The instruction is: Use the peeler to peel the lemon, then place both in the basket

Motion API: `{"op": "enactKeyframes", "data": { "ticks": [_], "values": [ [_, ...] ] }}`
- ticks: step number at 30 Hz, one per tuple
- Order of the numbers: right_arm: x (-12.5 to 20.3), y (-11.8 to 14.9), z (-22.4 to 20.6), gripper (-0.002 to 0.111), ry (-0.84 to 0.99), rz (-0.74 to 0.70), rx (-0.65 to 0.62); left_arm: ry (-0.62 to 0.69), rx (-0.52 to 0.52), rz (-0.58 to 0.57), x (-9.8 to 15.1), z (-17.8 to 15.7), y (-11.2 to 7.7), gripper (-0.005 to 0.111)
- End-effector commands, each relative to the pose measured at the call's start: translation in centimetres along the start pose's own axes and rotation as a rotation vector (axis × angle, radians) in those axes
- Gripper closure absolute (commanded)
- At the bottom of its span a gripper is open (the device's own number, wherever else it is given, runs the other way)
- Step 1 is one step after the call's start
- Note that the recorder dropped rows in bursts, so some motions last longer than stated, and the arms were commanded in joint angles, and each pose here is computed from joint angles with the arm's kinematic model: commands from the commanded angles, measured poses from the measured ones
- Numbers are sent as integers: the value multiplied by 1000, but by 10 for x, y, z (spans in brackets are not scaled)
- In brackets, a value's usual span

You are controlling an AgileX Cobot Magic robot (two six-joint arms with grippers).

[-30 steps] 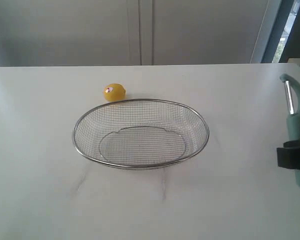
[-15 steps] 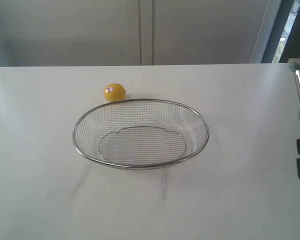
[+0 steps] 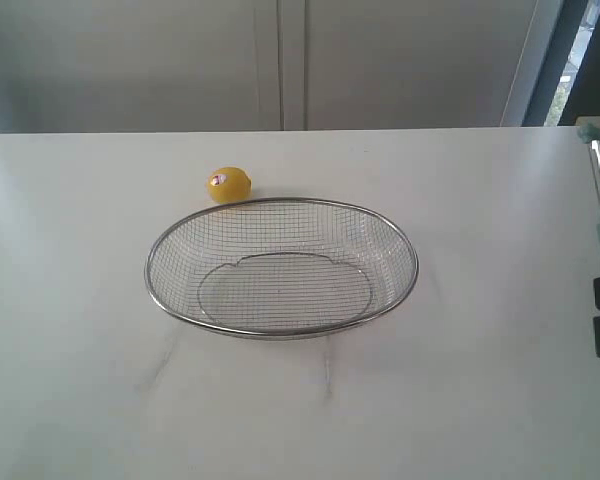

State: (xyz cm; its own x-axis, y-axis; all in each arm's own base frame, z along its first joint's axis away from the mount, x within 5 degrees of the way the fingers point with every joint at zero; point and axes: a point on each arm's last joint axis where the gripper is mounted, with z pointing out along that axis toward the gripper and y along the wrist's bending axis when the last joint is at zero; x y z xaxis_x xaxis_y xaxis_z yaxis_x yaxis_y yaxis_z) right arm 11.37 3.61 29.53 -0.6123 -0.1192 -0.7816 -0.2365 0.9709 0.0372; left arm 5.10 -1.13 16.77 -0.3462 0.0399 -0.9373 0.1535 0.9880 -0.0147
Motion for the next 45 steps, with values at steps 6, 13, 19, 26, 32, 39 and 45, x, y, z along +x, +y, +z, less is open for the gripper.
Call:
{"op": "enactKeyframes", "data": {
  "ticks": [6, 13, 19, 26, 32, 39, 45],
  "values": [
    [0, -2, -1, 108, -18, -15, 11, -1, 10, 2, 1, 0, -1, 107],
    [0, -2, -1, 108, -18, -15, 11, -1, 10, 21, 1, 0, -1, 107],
    [0, -2, -1, 108, -18, -15, 11, -11, 7, 20, 0, 0, 0, 107],
    [0, -2, -1, 108, -18, -15, 11, -33, 3, 20, -2, 0, 0, 107],
    [0, -2, -1, 108, -18, -15, 11, -186, -32, 20, -16, -1, 3, 107],
    [0, -2, -1, 108, -18, -15, 11, -285, -55, 19, -25, -4, 5, 107],
    [0, -2, -1, 108, -18, -15, 11, -333, -65, 19, -29, -5, 6, 107]
  ]
}}
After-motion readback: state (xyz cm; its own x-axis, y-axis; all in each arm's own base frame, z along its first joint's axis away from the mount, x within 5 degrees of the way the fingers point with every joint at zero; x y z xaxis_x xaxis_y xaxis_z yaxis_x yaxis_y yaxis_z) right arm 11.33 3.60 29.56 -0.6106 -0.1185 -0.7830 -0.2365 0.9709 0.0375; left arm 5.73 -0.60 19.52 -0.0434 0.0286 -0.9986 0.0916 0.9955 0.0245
